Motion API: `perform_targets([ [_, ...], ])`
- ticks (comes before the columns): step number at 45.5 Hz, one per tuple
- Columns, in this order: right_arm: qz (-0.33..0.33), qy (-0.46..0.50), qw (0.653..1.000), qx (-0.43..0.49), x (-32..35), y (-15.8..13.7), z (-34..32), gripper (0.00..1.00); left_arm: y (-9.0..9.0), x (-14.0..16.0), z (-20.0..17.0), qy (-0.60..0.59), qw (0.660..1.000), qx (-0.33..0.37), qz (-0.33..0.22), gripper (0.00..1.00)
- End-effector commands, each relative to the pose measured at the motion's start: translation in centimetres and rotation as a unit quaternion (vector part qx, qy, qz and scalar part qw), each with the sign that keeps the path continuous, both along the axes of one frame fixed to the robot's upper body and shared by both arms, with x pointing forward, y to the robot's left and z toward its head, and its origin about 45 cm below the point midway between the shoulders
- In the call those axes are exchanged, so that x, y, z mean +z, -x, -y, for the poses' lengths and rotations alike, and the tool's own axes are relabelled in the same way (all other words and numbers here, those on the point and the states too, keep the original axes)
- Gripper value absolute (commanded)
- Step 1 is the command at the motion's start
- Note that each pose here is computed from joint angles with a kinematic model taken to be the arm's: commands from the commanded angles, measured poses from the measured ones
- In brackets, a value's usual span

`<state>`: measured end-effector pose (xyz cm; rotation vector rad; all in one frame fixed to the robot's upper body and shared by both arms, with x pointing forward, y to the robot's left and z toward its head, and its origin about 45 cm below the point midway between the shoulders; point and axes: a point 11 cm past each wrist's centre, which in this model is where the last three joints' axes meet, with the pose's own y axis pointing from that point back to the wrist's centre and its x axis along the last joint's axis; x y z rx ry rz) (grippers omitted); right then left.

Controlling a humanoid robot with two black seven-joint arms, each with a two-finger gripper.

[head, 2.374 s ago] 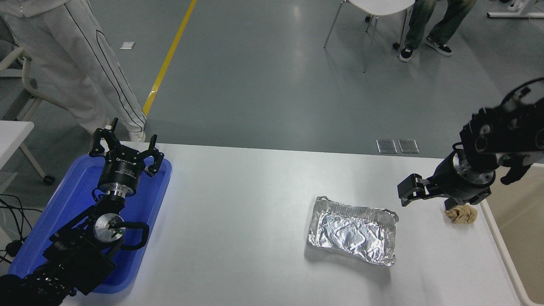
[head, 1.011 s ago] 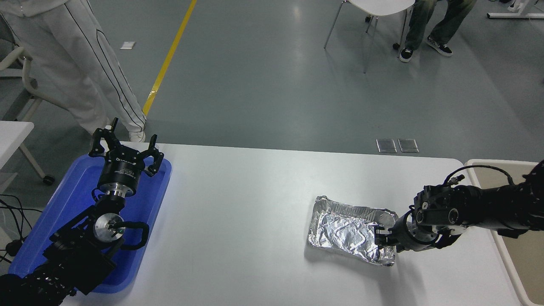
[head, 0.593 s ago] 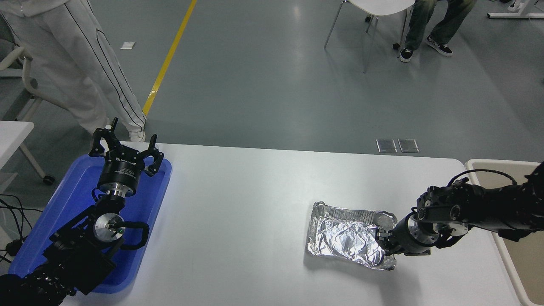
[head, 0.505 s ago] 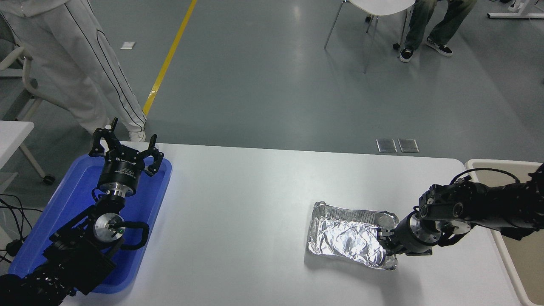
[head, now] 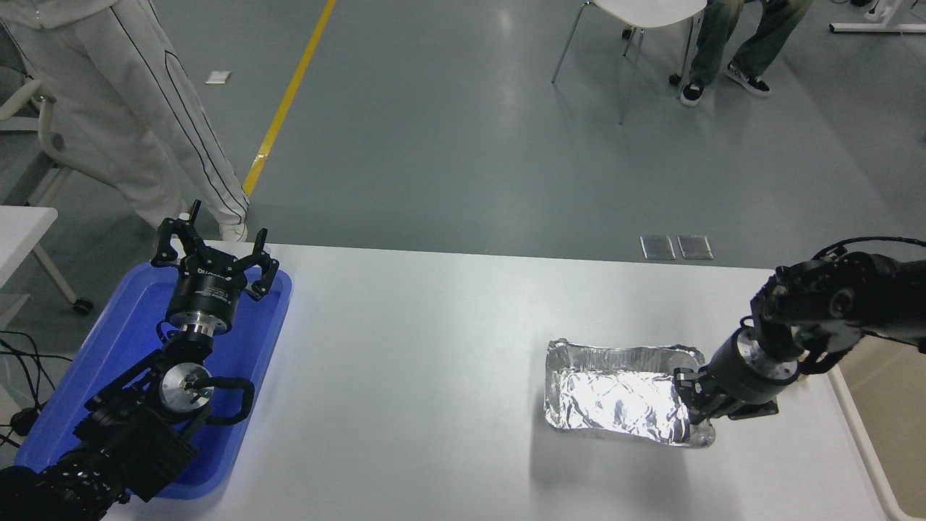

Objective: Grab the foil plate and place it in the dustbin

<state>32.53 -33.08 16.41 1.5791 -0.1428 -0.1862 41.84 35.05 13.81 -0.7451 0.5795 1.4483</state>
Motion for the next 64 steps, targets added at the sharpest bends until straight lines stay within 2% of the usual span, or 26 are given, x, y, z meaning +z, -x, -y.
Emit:
perform_targets([
  [1,0.001,0.027,0.999,0.028,4.8,0.3,0.9,0.0,0.0,0.0,0.0,0.0,1.0,0.0,0.0,1.0],
  [12,-0.029,0.023,0.999,0.038,9.0,0.2,0.8,0.0,0.0,0.0,0.0,0.0,1.0,0.0,0.0,1.0],
  [20,-0.025,0.018,0.999,0.04,11.1,-0.3,0.7,0.0,0.0,-0.1,0.0,0.0,1.0,0.001,-0.001,1.0],
  [38,0.029,0.042,0.998,0.04,16.9,-0.9,1.5,0.0,0.0,0.0,0.0,0.0,1.0,0.0,0.0,1.0],
  [64,0.14,0.062,0.988,0.028,25.7,-2.3,2.3,0.0,0.0,0.0,0.0,0.0,1.0,0.0,0.0,1.0],
])
